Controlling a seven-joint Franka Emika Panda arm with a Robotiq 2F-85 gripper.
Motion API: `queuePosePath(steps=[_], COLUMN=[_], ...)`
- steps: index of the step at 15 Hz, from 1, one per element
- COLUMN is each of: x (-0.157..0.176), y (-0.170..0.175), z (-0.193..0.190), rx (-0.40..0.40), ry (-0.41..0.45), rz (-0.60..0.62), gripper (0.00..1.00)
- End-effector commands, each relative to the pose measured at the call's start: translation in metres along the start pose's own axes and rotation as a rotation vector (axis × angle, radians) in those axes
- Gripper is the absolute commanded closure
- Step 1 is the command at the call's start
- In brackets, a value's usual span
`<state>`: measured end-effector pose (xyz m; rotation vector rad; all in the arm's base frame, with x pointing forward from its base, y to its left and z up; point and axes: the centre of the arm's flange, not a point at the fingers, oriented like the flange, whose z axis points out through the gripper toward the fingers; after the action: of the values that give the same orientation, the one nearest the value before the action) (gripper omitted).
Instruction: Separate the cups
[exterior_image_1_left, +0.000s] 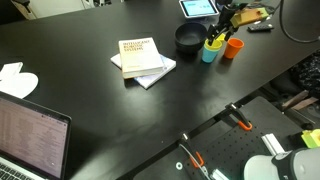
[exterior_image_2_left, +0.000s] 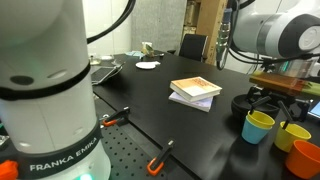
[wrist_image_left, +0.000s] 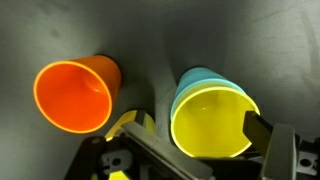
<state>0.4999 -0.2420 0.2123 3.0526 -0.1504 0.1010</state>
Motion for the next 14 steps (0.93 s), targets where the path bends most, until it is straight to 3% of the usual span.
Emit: queuePosePath(steps=[1, 9, 13, 14], x=[-0.0016, -0.002, -0.0004, 0.0013], y=[-0.0027, -0.0027, -0.0004, 0.0011], z=[0.0008, 0.0015, 0.0014, -0.0014], rx=[-0.016, -0.014, -0.017, -0.013], ry=[0.018, 0.01, -0.006, -0.012], rz=[-0.022, -0.019, -0.006, 0.002], gripper=[0.25, 0.87, 0.97, 0.93])
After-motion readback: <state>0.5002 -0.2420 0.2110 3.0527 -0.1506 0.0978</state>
